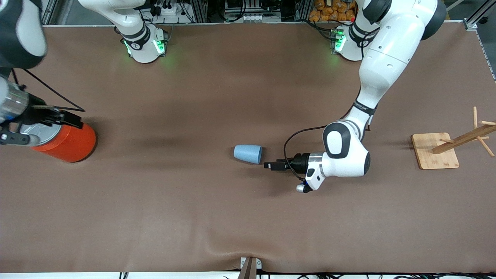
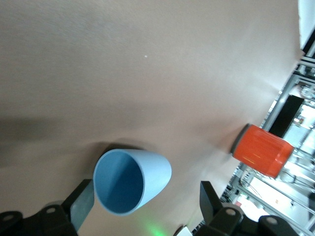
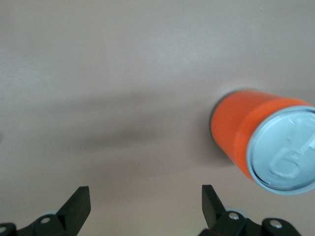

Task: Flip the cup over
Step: 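Close the left gripper on the blue cup's rim, then carry the blue cup with the left gripper toward the wooden stand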

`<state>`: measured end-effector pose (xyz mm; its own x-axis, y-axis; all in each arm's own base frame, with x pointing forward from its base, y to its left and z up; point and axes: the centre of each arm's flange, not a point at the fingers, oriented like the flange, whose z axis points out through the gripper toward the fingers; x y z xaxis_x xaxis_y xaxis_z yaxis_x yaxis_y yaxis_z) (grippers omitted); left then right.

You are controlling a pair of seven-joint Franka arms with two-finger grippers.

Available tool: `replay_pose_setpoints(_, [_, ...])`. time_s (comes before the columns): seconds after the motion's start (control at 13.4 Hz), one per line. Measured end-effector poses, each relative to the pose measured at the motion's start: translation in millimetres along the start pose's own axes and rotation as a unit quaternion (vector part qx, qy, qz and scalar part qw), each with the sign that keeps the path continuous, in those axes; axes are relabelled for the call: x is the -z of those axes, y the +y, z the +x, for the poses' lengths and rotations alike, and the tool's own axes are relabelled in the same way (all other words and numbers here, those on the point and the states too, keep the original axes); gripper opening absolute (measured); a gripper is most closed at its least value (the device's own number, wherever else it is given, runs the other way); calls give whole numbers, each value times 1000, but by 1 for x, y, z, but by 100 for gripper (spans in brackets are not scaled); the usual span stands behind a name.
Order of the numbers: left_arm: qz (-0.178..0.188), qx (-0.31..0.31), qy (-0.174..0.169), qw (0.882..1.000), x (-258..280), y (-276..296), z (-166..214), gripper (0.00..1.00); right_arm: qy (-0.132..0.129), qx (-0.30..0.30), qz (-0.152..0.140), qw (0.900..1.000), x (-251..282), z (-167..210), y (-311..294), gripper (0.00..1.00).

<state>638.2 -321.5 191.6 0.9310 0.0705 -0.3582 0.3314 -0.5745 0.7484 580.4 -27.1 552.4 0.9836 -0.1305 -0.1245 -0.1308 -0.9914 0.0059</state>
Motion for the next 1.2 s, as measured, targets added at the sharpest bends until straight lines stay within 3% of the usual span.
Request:
replay_pose_setpoints(0.07, [-10,-4,-5,1000,-10,-5,-1,88,-6,-8,1,1000,13,-4,10,100])
replay_pose_setpoints(0.3, [-13,-1,-21,1000,-36,-11,-9,84,2,-15,4,1000,55,-15,18,100])
replay_pose_setpoints(0.82, [-35,20,-38,998,-64,-5,-28,77,-11,-11,6,1000,59,-21,13,100])
replay_pose_setpoints(1.2, [-32,25,-47,998,-80,-9,-36,22,6,-11,8,1000,84,-43,14,100])
